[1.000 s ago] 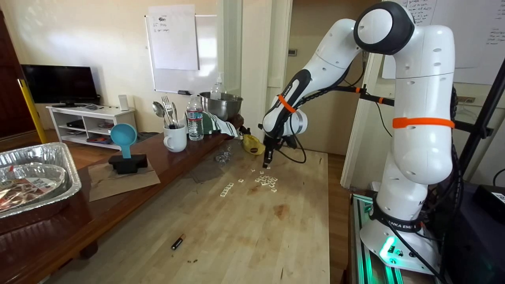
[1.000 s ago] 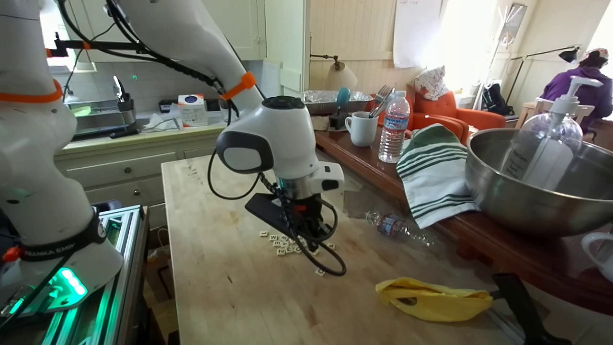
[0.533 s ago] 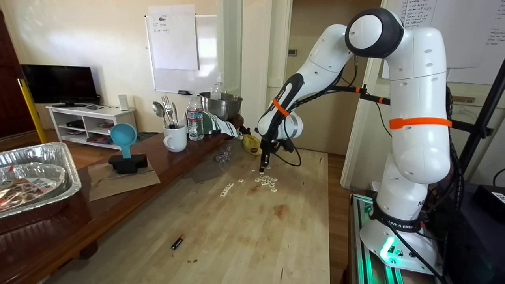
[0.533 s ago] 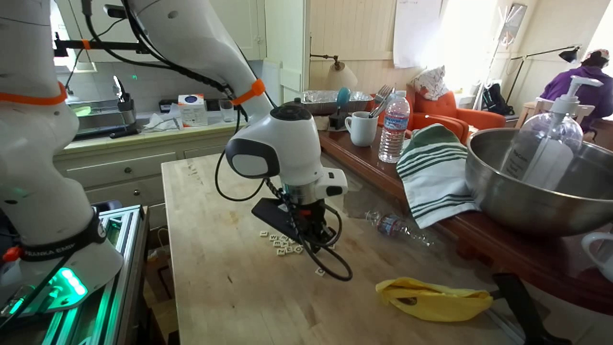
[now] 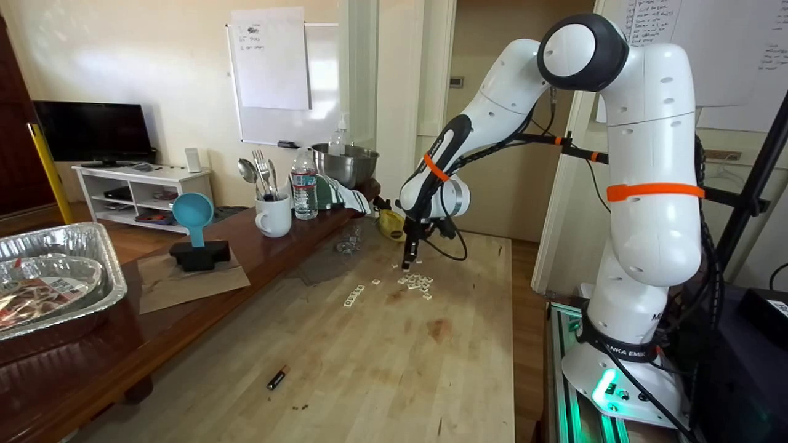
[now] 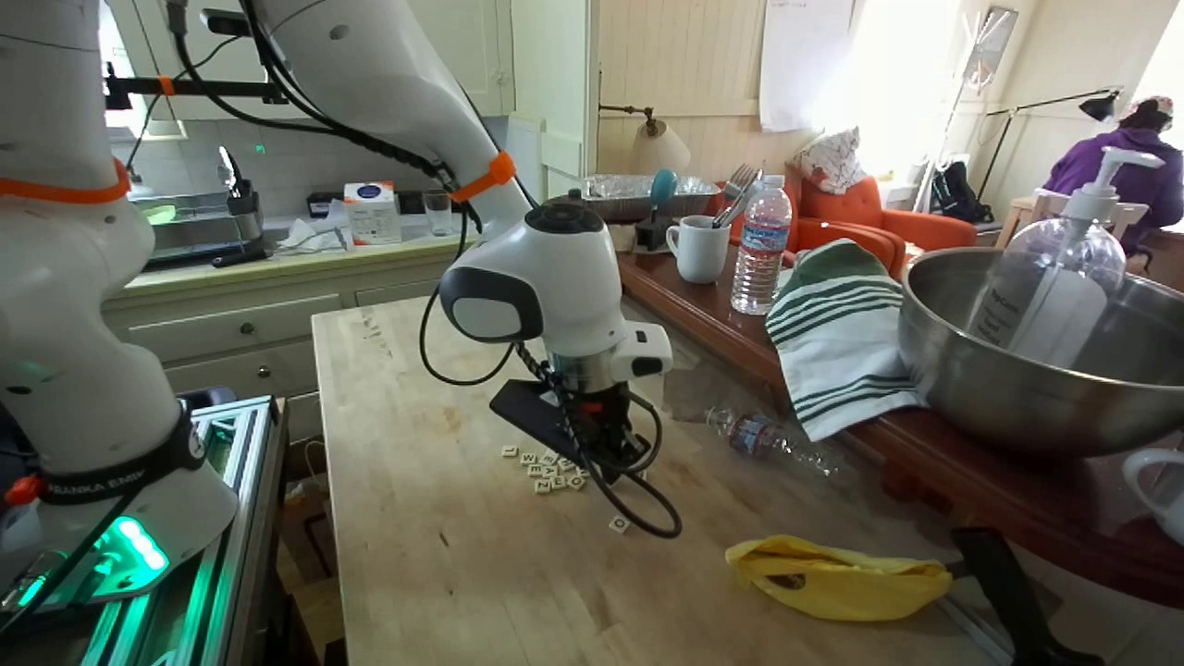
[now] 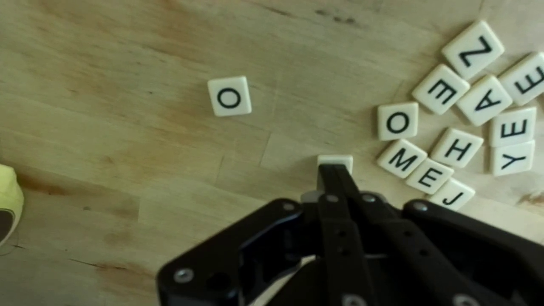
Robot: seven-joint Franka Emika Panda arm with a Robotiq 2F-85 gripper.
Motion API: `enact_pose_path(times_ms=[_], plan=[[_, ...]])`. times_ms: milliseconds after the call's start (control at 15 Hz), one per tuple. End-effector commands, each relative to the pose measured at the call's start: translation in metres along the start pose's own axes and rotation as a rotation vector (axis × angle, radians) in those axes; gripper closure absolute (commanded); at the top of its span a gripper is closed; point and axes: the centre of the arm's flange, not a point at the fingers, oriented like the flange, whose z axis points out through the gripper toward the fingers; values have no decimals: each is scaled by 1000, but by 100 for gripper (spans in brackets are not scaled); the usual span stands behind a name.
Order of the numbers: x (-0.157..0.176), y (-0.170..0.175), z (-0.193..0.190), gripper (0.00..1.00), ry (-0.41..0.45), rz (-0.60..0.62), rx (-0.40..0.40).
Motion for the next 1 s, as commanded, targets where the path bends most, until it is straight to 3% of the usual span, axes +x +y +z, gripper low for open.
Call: enact_pose_path(times_ms=[0, 533, 933], plan=[[9, -14, 18, 100, -12, 75, 6], [42, -66, 11, 100, -15, 249, 50], [58, -99, 5, 100, -137, 441, 49]])
